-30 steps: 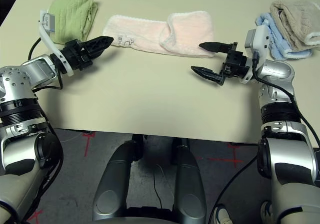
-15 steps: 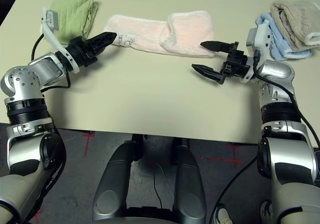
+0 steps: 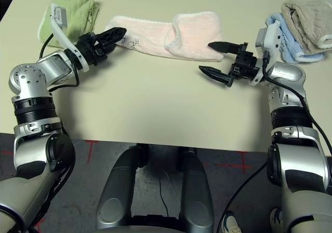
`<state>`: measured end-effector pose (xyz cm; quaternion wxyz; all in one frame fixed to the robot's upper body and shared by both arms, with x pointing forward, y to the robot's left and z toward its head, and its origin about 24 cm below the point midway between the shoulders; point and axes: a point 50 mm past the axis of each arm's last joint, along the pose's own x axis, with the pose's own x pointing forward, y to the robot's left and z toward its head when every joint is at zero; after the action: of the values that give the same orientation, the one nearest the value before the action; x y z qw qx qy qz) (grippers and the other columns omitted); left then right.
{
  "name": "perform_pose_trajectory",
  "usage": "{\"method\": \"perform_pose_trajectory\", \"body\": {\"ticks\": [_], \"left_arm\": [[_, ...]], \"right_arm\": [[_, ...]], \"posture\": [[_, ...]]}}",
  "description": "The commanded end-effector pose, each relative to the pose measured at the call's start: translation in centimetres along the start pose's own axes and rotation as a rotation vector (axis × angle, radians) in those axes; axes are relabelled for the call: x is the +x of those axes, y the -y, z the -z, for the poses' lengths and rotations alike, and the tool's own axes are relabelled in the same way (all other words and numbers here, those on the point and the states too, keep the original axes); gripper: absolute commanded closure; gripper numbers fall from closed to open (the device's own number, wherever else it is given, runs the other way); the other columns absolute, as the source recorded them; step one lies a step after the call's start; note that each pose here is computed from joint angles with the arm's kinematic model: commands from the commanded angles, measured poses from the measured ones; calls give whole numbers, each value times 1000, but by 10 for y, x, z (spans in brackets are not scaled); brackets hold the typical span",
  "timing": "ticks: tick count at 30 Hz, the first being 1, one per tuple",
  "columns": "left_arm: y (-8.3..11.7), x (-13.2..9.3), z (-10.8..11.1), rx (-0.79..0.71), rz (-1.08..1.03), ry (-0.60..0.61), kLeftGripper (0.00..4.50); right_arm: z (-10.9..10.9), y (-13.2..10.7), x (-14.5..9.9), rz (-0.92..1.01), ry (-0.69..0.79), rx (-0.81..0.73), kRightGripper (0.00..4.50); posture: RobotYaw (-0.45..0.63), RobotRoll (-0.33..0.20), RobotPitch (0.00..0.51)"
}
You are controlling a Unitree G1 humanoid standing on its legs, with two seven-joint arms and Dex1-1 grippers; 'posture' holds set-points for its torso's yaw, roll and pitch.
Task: Fold the towel and set it aside.
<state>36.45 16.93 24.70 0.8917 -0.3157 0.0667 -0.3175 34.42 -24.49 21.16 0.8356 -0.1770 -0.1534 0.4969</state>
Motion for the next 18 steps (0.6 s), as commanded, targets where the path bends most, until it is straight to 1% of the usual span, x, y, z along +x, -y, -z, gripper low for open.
{"method": "perform_pose_trajectory", "body": {"ticks": [1,2,6,9,12,13,18], "left_arm": [[-7,3,2,5,-57,2,403],[-7,4,2,13,-64,4,639],[-7,4,-1,35,-60,25,1989],[-3,4,-6,40,-54,47,3211],[-2,2,-9,41,-50,62,4263],[-1,2,-11,44,-49,70,4461],[0,-2,-19,91,-71,112,4461]], "right_arm": [[0,0,-8,16,-7,2,0],[0,0,-8,16,-7,2,0],[0,-1,-7,15,-8,2,0],[0,-3,-7,12,-8,3,0],[0,-4,-6,11,-9,5,0],[0,-4,-6,11,-9,6,0],[0,-4,-5,16,-5,12,0]], "posture": [[22,0,400],[22,0,400],[22,0,401],[21,0,401],[25,0,402],[27,0,401],[25,0,403]]}}
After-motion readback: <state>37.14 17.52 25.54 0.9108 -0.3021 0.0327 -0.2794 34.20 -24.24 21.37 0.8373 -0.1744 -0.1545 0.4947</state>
